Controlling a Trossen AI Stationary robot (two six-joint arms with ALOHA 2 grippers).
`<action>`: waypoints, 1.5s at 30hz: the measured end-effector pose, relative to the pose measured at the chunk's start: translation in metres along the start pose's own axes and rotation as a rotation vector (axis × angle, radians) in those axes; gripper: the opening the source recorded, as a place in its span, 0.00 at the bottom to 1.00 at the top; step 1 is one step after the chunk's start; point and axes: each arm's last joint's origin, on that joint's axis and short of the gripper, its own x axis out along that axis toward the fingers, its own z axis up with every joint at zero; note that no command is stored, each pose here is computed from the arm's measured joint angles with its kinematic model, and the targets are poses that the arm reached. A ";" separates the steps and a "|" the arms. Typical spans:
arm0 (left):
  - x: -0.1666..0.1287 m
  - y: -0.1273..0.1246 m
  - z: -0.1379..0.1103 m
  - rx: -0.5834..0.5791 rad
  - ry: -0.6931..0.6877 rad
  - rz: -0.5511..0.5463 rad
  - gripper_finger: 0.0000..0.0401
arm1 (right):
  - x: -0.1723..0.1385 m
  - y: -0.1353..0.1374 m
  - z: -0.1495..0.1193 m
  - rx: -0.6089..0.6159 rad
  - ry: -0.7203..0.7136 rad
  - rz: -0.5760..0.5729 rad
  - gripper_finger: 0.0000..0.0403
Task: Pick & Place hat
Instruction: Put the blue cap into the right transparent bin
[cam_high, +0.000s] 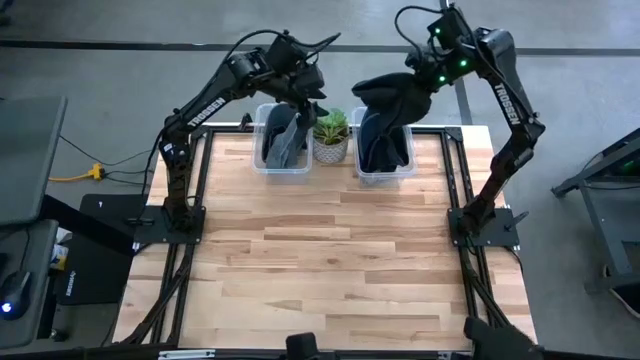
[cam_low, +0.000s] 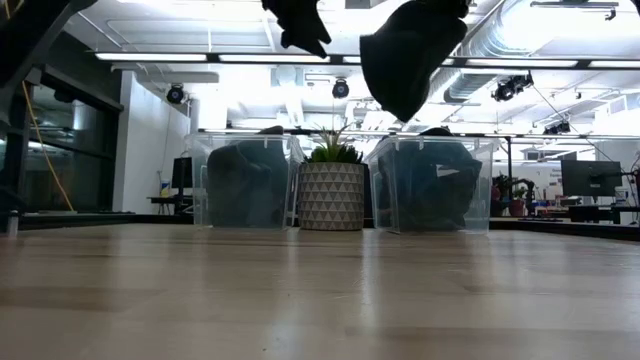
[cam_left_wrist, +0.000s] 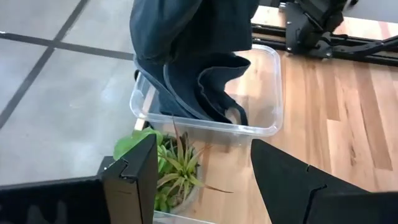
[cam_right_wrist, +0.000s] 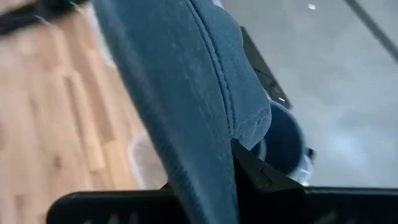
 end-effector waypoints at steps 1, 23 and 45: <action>0.000 0.000 0.000 -0.002 0.001 -0.007 0.50 | -0.001 -0.003 -0.001 0.006 -0.012 0.021 0.03; -0.004 0.015 -0.002 -0.023 -0.031 -0.024 0.50 | 0.028 0.009 0.010 -0.067 0.023 0.138 0.03; -0.013 0.014 -0.004 -0.030 -0.016 -0.008 0.50 | 0.106 0.014 -0.048 -0.115 0.487 0.075 0.03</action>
